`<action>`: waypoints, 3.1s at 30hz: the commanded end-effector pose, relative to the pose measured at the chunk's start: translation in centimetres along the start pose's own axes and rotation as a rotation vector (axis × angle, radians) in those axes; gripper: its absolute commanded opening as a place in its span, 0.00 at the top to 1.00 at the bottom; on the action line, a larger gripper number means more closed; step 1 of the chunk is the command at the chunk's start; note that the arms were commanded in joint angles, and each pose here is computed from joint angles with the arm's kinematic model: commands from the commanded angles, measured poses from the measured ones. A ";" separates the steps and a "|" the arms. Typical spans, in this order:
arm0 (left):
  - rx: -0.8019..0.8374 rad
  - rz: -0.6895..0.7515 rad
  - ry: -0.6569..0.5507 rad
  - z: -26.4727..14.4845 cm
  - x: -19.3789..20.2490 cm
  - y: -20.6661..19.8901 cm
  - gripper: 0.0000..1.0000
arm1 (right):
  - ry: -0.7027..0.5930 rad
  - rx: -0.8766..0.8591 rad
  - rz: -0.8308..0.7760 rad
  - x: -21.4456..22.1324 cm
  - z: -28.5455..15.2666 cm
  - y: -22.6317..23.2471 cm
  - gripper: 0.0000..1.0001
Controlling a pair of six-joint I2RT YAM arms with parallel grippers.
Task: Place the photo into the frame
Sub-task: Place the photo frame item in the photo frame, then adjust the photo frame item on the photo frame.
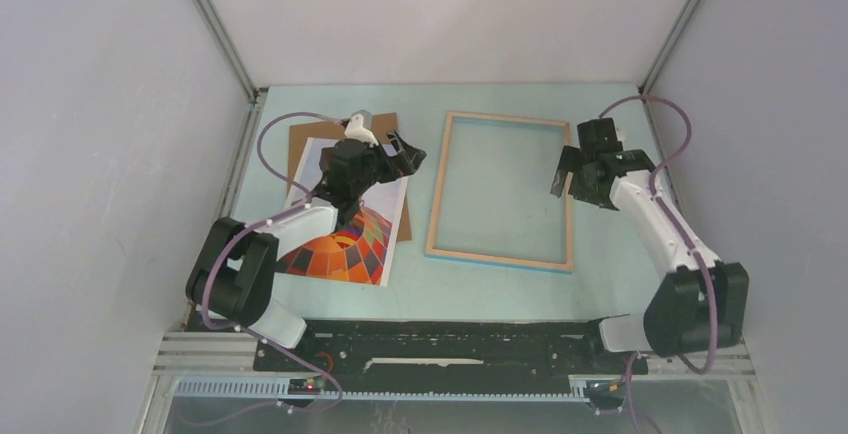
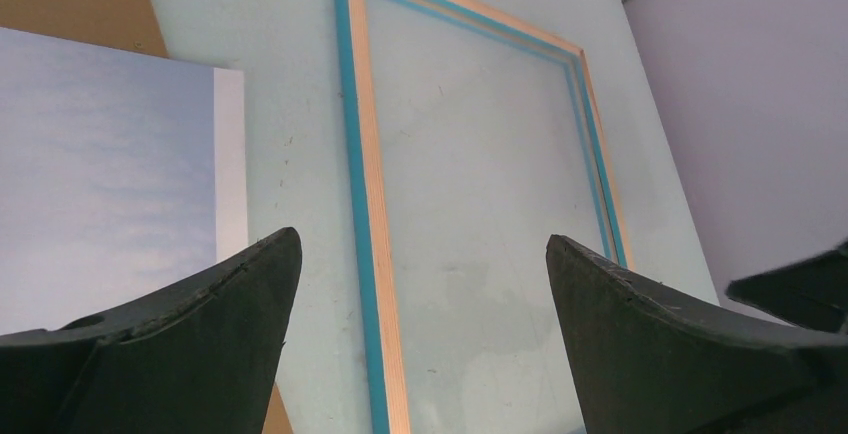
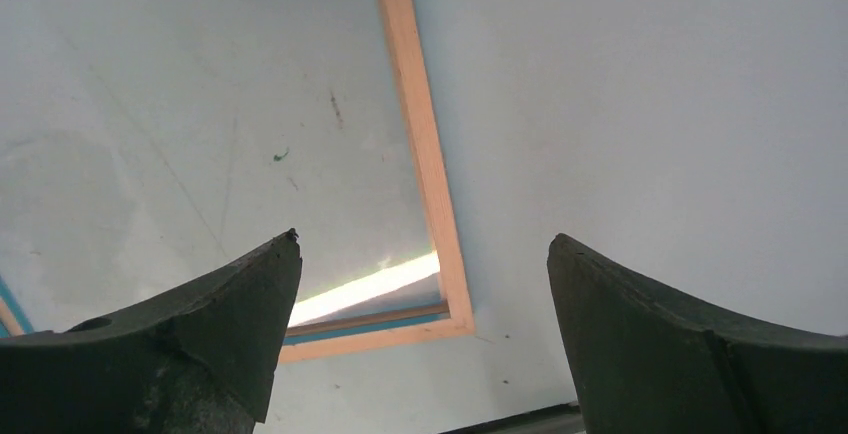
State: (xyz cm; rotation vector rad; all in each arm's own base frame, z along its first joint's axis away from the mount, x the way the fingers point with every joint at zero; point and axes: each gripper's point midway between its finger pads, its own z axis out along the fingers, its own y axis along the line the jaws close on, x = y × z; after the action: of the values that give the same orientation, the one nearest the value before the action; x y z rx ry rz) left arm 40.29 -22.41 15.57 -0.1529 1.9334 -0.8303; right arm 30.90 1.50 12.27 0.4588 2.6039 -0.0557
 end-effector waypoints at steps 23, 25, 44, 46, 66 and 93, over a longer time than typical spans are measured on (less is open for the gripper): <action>-0.296 -0.175 -0.199 -9.8 -2.4 6.9 0.00 | -0.099 -0.979 0.107 4.6 -5.1 28.2 0.08; -0.260 -0.185 -0.177 -10.3 -1.2 6.7 0.00 | -0.100 -0.911 0.114 3.9 -3.6 26.8 0.10; 0.059 -0.131 0.194 2.0 4.9 -0.6 0.00 | -0.150 -0.215 -0.015 -16.1 11.6 7.8 0.09; 0.078 -0.140 0.218 2.6 5.7 -0.6 0.00 | -0.150 -0.203 0.002 -17.4 12.6 8.0 0.09; 0.066 -0.073 0.186 2.6 6.0 -1.2 0.00 | -0.141 -0.315 0.244 -22.3 17.2 8.2 0.16; 0.048 -0.126 0.248 4.4 7.8 -1.0 0.01 | -0.032 -0.223 0.237 -20.5 19.9 7.9 0.16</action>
State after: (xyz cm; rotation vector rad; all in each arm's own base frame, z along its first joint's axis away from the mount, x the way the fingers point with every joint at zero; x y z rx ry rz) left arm 38.46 -27.54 6.62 -0.1730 2.2171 -0.9773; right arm 60.48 0.60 5.80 0.6509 2.4134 0.3898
